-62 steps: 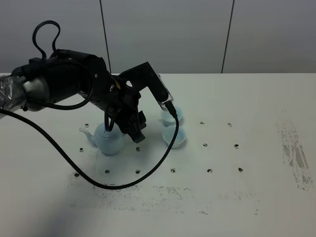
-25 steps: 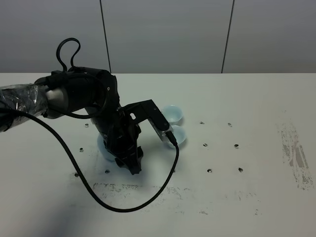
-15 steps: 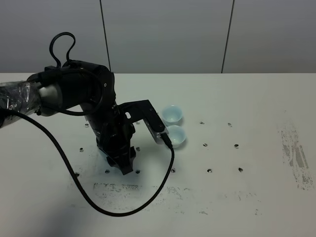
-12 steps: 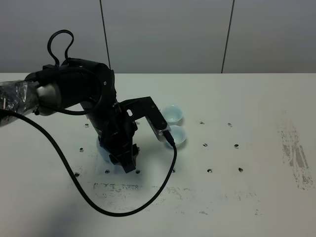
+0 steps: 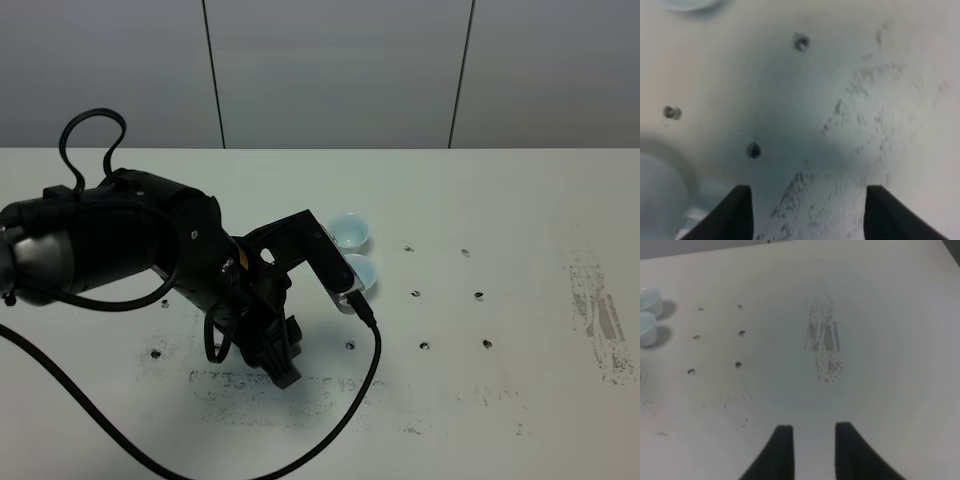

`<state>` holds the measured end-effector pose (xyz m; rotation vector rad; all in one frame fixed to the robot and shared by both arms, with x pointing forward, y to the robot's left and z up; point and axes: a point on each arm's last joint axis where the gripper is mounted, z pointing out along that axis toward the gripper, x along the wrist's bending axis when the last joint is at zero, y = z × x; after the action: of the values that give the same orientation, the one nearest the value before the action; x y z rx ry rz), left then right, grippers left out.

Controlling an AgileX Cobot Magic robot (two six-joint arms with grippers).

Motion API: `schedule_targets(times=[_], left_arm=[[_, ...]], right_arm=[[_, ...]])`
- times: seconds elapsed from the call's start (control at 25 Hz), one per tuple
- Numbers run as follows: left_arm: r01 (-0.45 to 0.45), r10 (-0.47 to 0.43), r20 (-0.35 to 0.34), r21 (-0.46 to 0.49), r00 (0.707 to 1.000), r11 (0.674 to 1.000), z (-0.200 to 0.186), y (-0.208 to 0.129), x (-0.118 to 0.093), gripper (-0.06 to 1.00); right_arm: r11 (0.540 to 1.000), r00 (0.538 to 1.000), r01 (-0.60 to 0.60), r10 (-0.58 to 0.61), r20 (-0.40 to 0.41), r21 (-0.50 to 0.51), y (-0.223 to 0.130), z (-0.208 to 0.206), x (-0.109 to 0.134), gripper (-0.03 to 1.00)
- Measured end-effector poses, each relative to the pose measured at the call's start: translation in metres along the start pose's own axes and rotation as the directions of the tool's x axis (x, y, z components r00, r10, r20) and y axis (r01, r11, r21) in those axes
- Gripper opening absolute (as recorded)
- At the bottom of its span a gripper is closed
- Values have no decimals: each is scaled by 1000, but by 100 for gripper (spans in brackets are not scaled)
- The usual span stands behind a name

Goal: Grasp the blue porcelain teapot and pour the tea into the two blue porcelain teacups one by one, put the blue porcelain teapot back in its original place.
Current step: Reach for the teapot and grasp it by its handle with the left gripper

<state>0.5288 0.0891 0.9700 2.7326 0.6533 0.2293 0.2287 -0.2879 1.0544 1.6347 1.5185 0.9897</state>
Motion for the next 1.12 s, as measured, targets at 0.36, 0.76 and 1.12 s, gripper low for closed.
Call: schedule_targets(times=[0.36,0.76,1.12], left_arm=[[302,-305,-75,-50,949,952,26,-24,-3,55],[328,-324,-119,17,939,945,27,-39,6,55],[322,-299,-193,97,934,942,24,-56,25,55]], right_arm=[[1000,1000,0,0,0,0,0,0,0,22],[1000,1000,0,0,0,0,0,0,0,22],[1000,1000,0,0,0,0,0,0,0,22]])
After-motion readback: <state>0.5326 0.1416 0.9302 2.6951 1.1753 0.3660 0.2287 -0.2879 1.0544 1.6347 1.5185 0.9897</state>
